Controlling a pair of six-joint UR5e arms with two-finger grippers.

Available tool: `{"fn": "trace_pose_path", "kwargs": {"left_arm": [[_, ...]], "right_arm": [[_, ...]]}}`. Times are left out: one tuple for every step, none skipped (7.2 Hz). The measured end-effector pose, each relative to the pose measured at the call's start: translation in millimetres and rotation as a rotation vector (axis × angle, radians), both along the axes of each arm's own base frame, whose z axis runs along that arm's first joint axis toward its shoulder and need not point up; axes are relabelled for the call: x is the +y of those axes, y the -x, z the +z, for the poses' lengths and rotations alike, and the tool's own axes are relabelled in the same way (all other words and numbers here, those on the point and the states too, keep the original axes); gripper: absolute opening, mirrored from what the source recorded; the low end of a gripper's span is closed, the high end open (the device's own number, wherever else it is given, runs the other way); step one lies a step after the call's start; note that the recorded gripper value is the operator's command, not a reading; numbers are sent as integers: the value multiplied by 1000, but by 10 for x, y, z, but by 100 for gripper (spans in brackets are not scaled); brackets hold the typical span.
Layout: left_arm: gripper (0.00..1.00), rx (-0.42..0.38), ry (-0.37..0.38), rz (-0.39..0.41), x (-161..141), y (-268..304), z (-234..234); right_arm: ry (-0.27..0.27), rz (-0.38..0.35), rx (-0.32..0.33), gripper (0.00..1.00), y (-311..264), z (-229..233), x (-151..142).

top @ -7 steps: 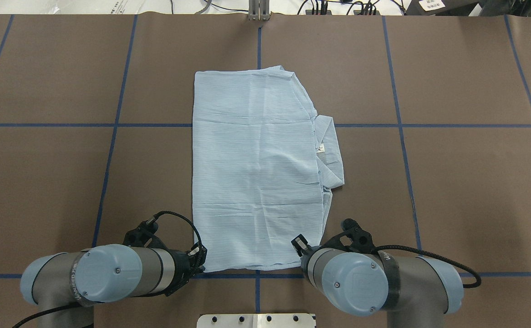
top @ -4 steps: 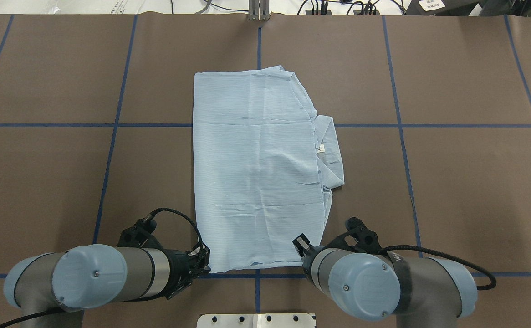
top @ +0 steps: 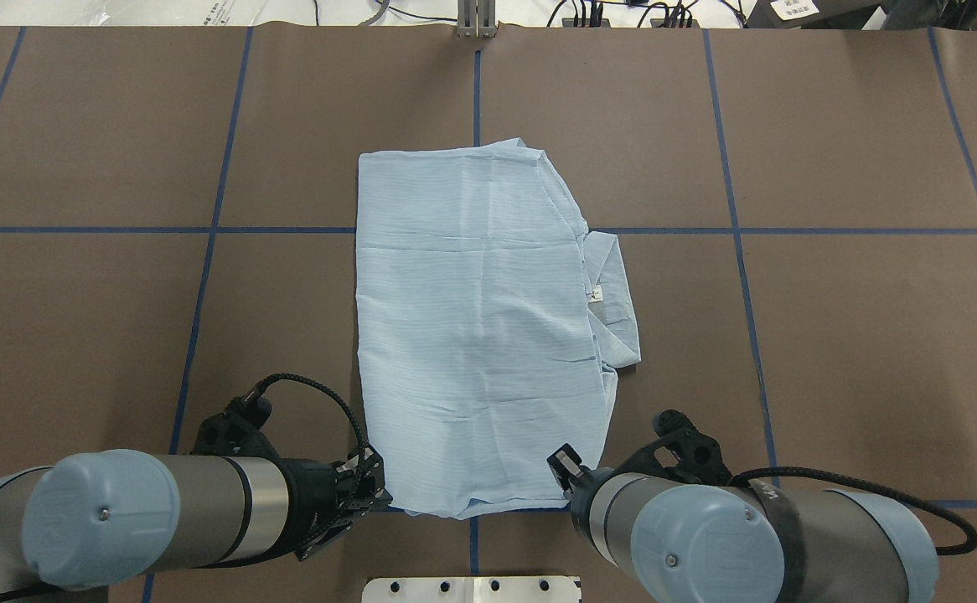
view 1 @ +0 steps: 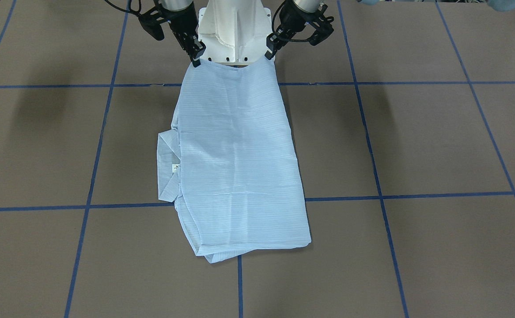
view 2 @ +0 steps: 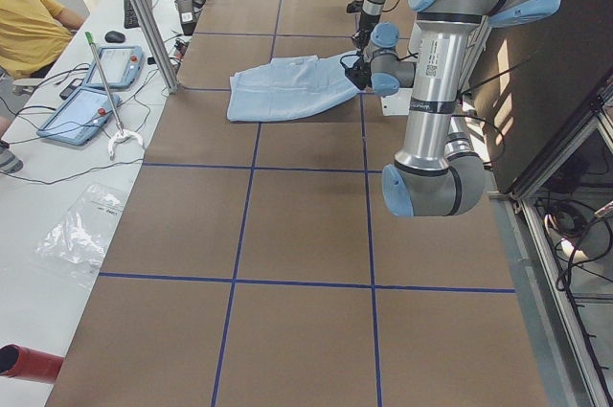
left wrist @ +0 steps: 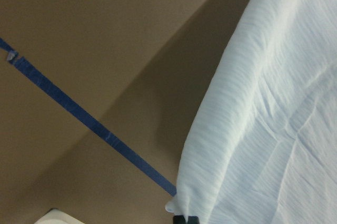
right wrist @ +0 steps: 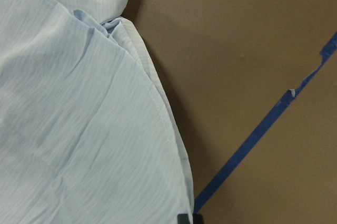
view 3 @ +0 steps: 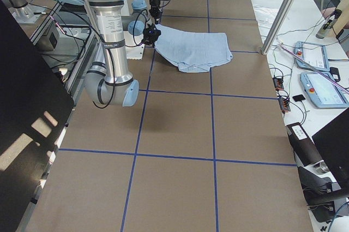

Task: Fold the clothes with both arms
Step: 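Lift the near edge with both grippers and fold it toward the far edge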

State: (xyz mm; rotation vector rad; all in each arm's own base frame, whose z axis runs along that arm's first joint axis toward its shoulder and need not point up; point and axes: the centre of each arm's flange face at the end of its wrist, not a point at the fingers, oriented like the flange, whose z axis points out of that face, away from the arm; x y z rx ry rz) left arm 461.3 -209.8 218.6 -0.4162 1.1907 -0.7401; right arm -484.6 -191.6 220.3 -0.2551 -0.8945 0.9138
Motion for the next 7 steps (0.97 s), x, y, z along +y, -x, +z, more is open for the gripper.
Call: {"fn": "trace_pose_path", "kwargs": {"left_arm": [[0,4,3,1,20,75,-66],[0,4,5,3,34,130,-112],[0,2,6,4,44,173,-143],[0,5,3,0,25,213,-172],[0,8,-5,-21,-79,272,-195],[0,10,-22,-57,-268,363,-220],[0,10,-58,-88,-488,472,-255]], "right_arm": [[0,-7,-2,0,-78,-60,45],[0,-14,-2,0,-120,-92,81],[-1,-12,-5,0,-150,-119,79],[-4,3,-10,0,-191,-146,-2],[-10,31,-15,0,-256,-182,-173],[-24,61,-23,0,-338,-248,-392],[-46,82,-25,0,-425,-308,-646]]}}
